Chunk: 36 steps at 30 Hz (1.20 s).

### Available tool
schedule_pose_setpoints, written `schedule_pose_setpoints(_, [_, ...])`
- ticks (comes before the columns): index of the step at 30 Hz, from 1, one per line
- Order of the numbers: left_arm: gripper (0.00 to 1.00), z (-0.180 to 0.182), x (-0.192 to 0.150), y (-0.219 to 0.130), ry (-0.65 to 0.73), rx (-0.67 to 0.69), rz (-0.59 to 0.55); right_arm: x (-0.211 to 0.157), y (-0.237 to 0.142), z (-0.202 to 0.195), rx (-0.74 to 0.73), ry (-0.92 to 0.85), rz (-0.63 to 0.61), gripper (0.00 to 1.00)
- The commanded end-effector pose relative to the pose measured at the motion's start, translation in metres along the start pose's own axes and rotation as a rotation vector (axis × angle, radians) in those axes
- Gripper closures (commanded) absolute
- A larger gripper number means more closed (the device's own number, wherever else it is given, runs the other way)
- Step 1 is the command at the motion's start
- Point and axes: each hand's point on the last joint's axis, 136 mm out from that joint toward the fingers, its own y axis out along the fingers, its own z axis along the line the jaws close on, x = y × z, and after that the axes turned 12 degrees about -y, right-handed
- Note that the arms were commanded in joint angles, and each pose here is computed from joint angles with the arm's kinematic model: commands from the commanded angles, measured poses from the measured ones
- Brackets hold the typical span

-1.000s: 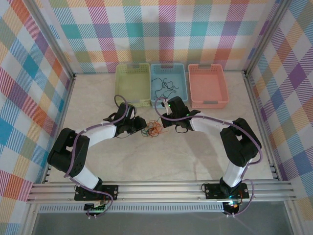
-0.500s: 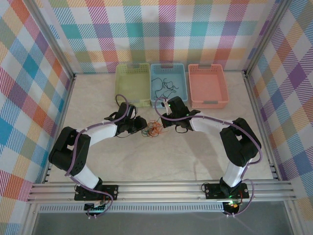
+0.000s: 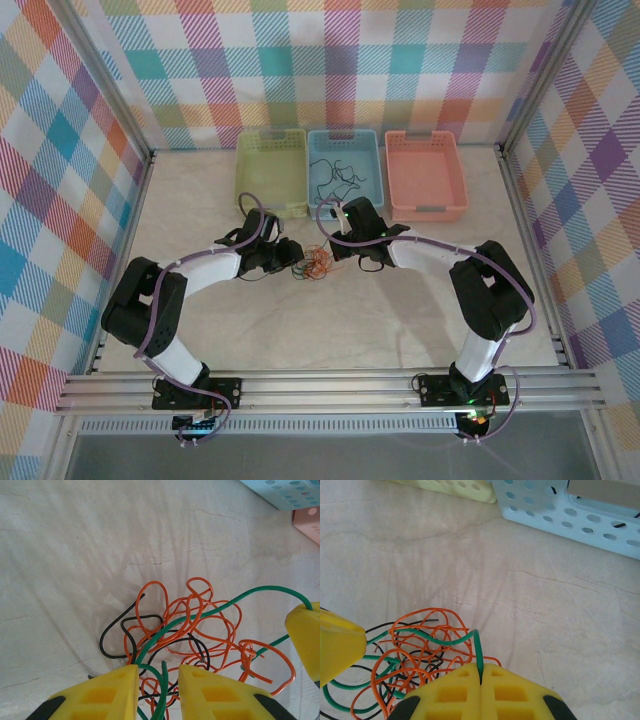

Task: Untangle the cables

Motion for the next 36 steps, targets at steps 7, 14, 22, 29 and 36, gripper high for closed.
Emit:
schedule_pose_setpoints(7, [0.82, -0.011, -0.007, 0.004, 0.038, -0.012, 0.041, 0.005, 0.003, -0.004, -0.035, 0.016, 0.007, 1.0])
schedule_pose_setpoints(14, [0.8, -0.013, -0.01, 0.007, 0.042, -0.013, 0.06, 0.004, 0.003, -0.007, -0.051, 0.02, 0.016, 1.0])
schedule_pose_setpoints(22, [0.77, -0.013, -0.012, 0.009, 0.044, -0.008, 0.073, 0.005, 0.001, -0.012, -0.082, 0.028, 0.006, 1.0])
schedule_pose_setpoints(29, [0.78, -0.014, -0.015, 0.011, 0.052, -0.01, 0.089, 0.004, 0.001, -0.016, -0.1, 0.034, 0.011, 0.99])
schedule_pose_setpoints(36, [0.83, -0.016, -0.016, 0.012, 0.057, -0.011, 0.094, 0.003, 0.001, -0.017, -0.107, 0.038, 0.018, 0.99])
